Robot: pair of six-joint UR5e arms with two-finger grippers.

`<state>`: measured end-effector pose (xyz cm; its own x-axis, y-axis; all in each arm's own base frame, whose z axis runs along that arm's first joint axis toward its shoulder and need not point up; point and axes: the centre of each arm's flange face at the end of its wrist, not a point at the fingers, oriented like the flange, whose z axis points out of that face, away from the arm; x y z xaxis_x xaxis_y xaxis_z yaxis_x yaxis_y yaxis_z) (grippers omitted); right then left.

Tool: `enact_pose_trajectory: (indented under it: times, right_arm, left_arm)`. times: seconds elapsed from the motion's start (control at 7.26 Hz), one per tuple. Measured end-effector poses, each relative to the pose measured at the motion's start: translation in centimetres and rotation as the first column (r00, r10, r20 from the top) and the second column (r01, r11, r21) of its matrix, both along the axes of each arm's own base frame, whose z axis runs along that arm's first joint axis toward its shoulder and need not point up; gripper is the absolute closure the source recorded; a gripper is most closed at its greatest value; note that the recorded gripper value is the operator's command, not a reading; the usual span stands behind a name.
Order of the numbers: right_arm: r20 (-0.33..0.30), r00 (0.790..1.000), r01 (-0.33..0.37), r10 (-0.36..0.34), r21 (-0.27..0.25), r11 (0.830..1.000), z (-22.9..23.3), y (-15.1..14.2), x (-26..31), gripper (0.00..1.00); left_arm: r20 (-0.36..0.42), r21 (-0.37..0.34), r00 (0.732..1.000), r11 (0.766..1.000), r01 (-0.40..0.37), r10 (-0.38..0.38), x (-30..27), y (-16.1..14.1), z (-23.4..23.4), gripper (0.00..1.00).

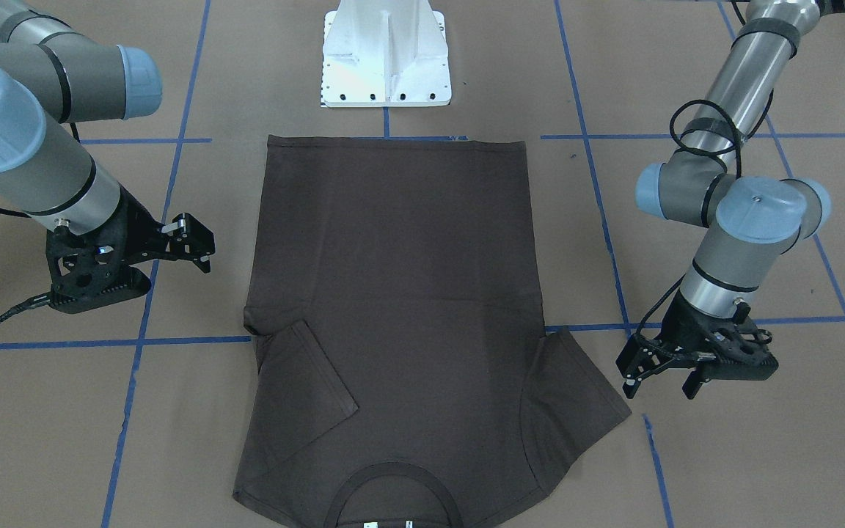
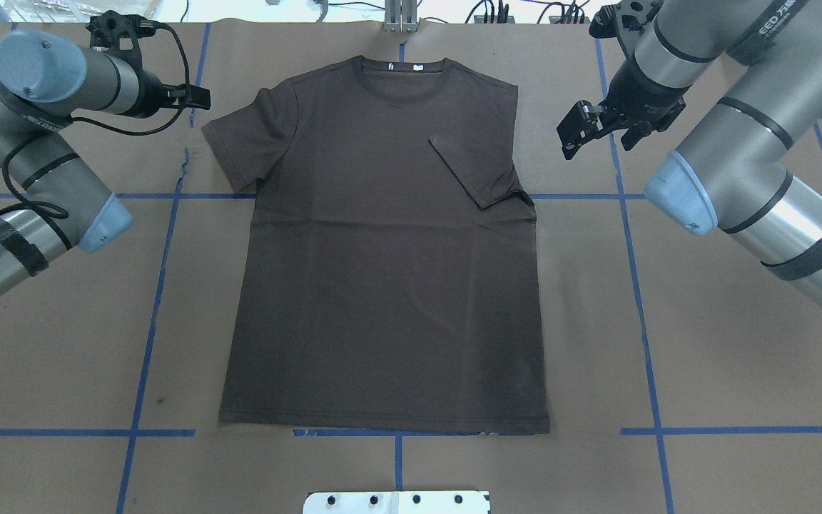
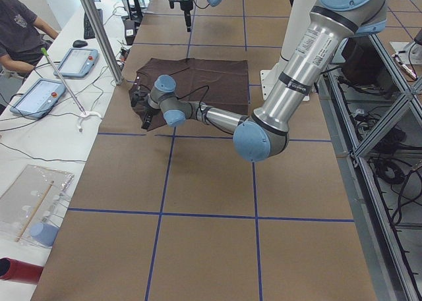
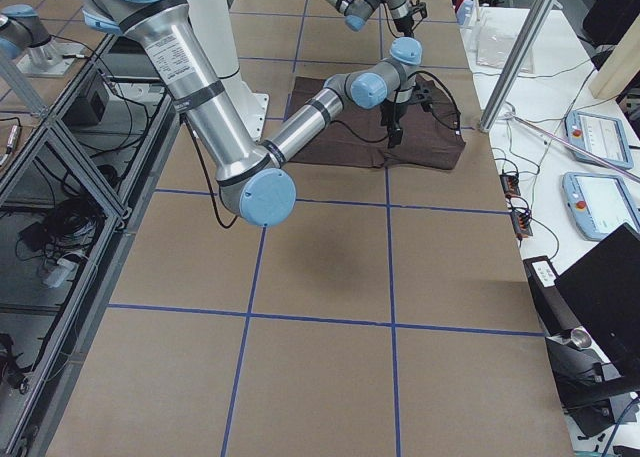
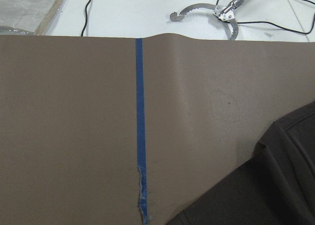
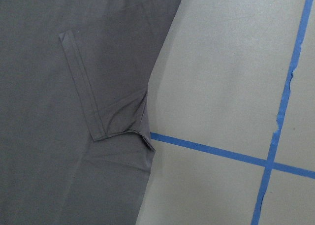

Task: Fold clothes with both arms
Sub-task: 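Release the sleeve and raise the right gripper while the left arm approaches, then grasp the sleeve nearest the left gripper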

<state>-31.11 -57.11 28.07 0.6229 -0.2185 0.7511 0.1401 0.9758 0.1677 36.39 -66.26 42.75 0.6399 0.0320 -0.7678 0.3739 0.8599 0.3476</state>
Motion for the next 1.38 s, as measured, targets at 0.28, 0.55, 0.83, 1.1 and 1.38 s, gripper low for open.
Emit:
enact_pose_trajectory:
  times: [0.28, 0.55, 0.83, 1.1, 1.38]
  right_arm:
    - [0.033, 0.999, 0.027, -0.026, -0.020, 0.999, 0.1, 0.4, 0.3, 0.00]
    - [0.042, 0.998, 0.036, -0.035, -0.015, 0.999, -0.3, 0.5, 0.3, 0.00]
    - [0.045, 0.998, 0.038, -0.037, -0.012, 0.999, -0.5, 0.5, 0.3, 0.00]
    - [0.046, 0.998, 0.037, -0.036, -0.012, 0.999, -0.5, 0.5, 0.3, 0.00]
    - [0.046, 0.998, 0.035, -0.034, -0.012, 0.999, -0.7, 0.5, 0.2, 0.00]
  left_arm:
    - [0.022, -0.013, 1.000, 1.000, 0.014, -0.013, 2.7, -1.0, 0.4, 0.01]
    - [0.035, -0.013, 0.999, 1.000, 0.025, -0.025, 3.9, -1.8, 1.5, 0.03]
    - [0.032, -0.018, 0.999, 1.000, 0.020, -0.019, 5.1, -1.4, 1.9, 0.07]
    - [0.032, -0.022, 0.999, 1.000, 0.013, -0.013, 5.7, -1.0, 2.0, 0.10]
    - [0.032, -0.024, 0.999, 1.000, 0.012, -0.012, 5.8, -0.9, 2.1, 0.14]
